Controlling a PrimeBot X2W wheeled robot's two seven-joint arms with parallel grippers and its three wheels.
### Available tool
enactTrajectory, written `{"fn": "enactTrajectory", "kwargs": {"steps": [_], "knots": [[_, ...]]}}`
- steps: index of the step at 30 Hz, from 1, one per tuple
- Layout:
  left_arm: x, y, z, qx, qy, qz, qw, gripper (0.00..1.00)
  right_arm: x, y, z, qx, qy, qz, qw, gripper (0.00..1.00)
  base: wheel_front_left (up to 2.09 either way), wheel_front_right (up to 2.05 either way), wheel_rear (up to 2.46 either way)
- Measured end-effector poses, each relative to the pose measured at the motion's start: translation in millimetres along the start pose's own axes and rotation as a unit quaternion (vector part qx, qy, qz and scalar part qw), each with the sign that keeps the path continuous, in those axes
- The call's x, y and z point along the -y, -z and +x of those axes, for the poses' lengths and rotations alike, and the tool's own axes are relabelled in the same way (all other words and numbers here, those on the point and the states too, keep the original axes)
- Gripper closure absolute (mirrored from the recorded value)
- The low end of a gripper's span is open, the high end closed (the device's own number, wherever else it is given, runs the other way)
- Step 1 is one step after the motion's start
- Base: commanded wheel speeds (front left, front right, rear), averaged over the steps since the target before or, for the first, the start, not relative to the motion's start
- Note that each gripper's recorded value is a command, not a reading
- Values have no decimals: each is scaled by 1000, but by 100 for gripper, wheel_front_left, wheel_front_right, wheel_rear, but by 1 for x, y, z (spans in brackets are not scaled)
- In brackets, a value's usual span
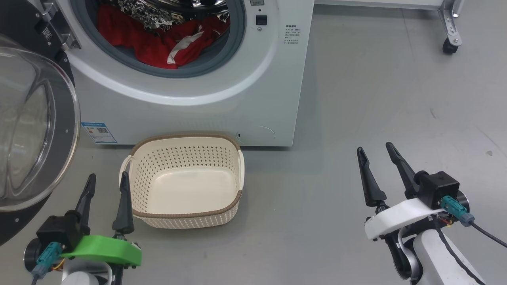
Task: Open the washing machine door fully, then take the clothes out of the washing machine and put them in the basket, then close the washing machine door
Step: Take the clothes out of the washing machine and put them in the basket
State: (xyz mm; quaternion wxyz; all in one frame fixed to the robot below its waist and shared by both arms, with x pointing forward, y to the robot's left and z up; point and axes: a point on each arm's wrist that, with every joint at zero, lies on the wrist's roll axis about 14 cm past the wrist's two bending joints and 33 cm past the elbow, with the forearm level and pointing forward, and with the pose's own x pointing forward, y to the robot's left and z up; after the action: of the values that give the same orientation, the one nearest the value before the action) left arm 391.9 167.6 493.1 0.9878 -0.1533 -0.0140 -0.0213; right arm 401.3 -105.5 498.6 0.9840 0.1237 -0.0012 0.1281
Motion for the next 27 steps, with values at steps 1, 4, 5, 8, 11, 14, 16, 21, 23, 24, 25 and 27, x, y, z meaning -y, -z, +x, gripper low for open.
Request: {"fn": "enactTrajectory", "kwargs": {"steps": [1,4,5,8,11,14,16,21,23,24,25,27], "knots": [[0,0,0,0,0,0,1000,0,0,0,0,0,0,0,1000,0,0,0,0],[0,0,0,-1,1,1,1000,0,0,0,0,0,0,0,1000,0,0,0,0],[0,0,0,-1,1,1,1000,0,0,0,0,0,1,1,1000,0,0,0,0],[1,0,0,-1,2,1,1000,0,0,0,0,0,1,1,1000,0,0,0,0],[3,2,0,-4,9,11,1000,0,0,0,0,0,2,1,1000,0,0,0,0],[3,2,0,-5,12,16,1000,0,1,0,-1,0,2,1,1000,0,0,0,0],[4,2,1,-5,13,16,1000,0,1,0,-1,0,3,1,1000,0,0,0,0],[10,5,0,-13,25,14,999,0,1,0,-1,0,3,2,1000,0,13,-13,0],[11,5,0,-13,27,16,999,0,1,0,-1,0,4,2,1000,0,28,-28,0],[10,5,0,-13,28,18,999,0,1,0,-1,0,4,2,1000,0,34,-34,0],[10,5,0,-13,27,19,999,0,1,0,-1,1,4,3,1000,0,38,-38,0],[10,4,0,-13,28,19,999,0,1,0,-1,1,4,3,1000,0,45,-45,0]]}}
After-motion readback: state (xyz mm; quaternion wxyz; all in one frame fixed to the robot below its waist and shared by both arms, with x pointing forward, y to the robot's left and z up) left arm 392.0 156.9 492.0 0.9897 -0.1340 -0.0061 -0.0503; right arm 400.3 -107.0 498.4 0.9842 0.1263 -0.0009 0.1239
